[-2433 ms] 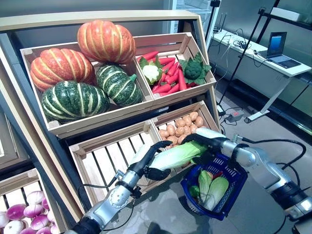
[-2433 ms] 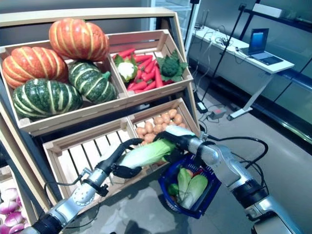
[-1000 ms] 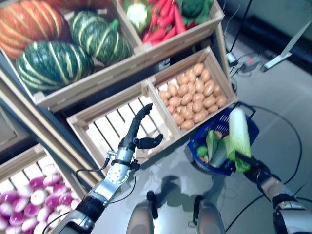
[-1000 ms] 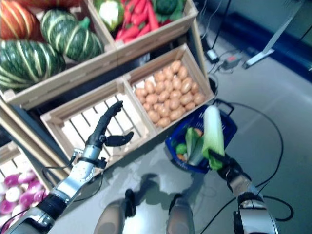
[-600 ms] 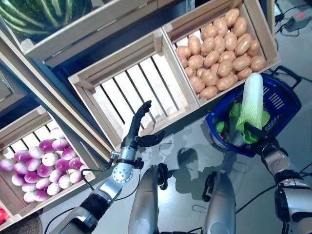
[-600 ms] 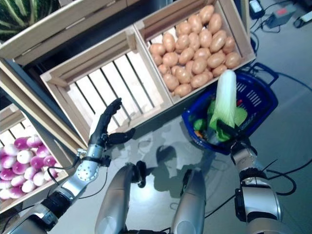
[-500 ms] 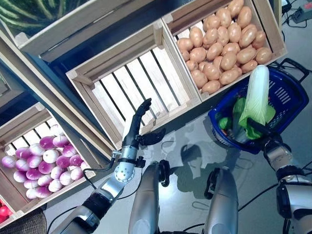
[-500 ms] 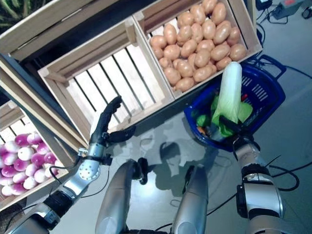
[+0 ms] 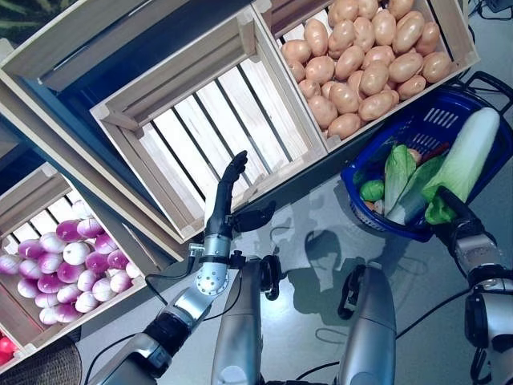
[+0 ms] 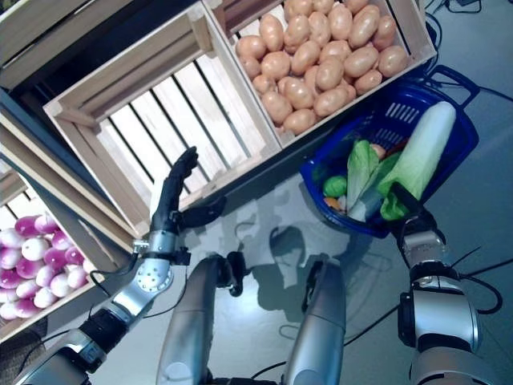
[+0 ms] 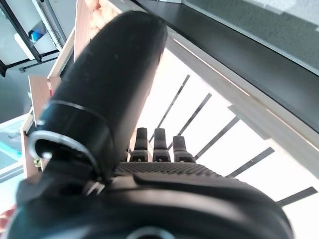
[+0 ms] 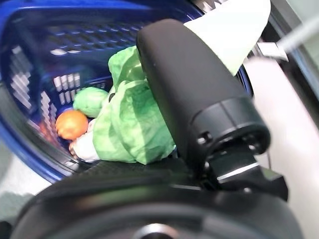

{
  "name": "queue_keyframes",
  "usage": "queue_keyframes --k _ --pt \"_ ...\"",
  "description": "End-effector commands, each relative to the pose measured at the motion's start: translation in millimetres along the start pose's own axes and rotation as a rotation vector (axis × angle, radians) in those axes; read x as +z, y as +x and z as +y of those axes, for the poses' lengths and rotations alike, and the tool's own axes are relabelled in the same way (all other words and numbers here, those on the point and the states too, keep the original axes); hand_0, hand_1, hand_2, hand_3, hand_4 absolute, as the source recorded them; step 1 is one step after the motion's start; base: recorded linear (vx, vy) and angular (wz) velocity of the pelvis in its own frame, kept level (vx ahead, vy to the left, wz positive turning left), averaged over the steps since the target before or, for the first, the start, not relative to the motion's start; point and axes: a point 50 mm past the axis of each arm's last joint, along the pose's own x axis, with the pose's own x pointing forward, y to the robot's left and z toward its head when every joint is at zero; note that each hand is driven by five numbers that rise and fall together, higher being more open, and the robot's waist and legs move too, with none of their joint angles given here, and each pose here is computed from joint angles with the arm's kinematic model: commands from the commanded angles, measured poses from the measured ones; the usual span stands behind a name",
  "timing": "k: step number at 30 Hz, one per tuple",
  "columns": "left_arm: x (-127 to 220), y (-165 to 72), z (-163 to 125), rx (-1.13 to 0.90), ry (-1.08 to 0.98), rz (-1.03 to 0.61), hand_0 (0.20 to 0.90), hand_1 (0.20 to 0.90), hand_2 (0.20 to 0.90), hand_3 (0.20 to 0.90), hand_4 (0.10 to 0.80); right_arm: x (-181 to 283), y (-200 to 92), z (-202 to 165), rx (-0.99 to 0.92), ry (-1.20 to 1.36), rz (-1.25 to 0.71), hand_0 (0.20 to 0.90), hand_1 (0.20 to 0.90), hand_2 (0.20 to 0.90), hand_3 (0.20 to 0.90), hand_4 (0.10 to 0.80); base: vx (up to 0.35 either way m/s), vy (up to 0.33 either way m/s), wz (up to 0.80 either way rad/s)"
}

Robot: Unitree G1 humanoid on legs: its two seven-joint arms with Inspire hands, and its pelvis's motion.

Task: Put vegetables into the basket

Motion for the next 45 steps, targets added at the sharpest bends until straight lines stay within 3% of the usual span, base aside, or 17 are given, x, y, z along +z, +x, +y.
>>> queue_keyframes --k 1,6,7,16,31,39,45 --pt "51 20 -4 0.055 -0.134 -0.225 0.900 0.900 0.900 0.900 0.800 48 -7 31 0.088 0.065 -0.181 0.300 0.300 0.300 0.300 0.400 0.000 0.000 0.00" --pt "53 19 -2 0.056 -0.128 -0.232 0.900 0.900 0.900 0.900 0.800 54 -8 34 0.158 -0.056 -0.184 0.300 0.300 0.300 0.300 0.400 -0.001 -0.002 -0.03" --pt "53 18 -2 0.055 -0.125 -0.234 0.900 0.900 0.900 0.900 0.800 53 -8 34 0.173 -0.086 -0.178 0.900 0.900 0.900 0.900 0.800 0.000 0.000 0.00" --pt "50 15 8 0.036 -0.098 -0.244 0.900 0.900 0.900 0.900 0.800 61 -11 38 0.269 -0.395 -0.228 0.900 0.900 0.900 0.900 0.800 -0.021 -0.034 0.00" --pt "42 10 18 -0.015 -0.061 -0.217 0.900 0.900 0.900 0.900 0.800 34 -7 8 0.309 -0.478 -0.124 0.900 0.900 0.900 0.900 0.800 0.030 -0.025 -0.05" --pt "19 -5 20 -0.063 -0.016 -0.109 0.900 0.900 0.900 0.900 0.800 -32 -9 -36 0.416 -0.453 0.085 0.900 0.900 0.900 0.900 0.800 0.162 -0.004 -0.13" --pt "-26 -48 13 -0.071 0.021 0.094 0.900 0.900 0.900 0.900 0.800 -126 -44 -90 0.411 -0.420 0.264 0.900 0.900 0.900 0.900 0.800 0.176 0.049 -0.11"
